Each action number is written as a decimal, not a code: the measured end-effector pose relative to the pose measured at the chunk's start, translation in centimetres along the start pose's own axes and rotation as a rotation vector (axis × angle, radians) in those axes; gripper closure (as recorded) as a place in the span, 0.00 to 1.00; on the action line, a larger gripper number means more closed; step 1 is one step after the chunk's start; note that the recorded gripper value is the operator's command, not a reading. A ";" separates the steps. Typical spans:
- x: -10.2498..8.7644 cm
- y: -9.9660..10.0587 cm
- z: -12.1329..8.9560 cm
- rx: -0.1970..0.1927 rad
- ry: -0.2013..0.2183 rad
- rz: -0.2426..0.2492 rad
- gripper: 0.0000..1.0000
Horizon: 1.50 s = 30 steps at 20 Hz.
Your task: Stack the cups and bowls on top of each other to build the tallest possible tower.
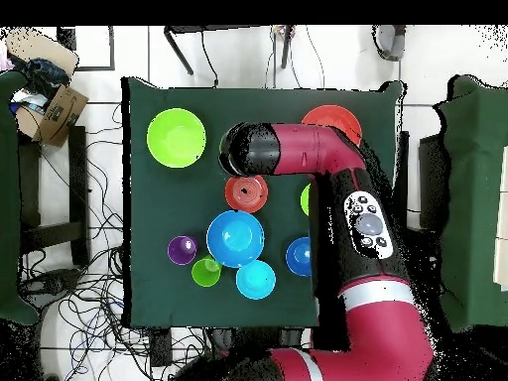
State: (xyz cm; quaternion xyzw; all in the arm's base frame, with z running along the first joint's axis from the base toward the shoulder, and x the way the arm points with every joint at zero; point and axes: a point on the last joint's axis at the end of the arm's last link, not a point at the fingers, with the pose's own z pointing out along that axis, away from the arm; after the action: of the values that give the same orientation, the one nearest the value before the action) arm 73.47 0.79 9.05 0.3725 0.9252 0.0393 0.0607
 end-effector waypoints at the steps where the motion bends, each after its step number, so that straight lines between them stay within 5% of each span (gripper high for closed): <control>1: 0.7 0.0 0.0 -0.001 0.016 -0.008 0.00; 17: 9.7 -0.6 -4.5 0.069 0.116 -0.106 0.00; 30: 24.7 3.4 -5.4 0.087 0.131 -0.344 0.00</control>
State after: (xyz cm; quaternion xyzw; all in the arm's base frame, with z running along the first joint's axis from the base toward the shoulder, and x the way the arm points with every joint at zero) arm 57.34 20.26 12.69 0.2079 0.9780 0.0126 -0.0101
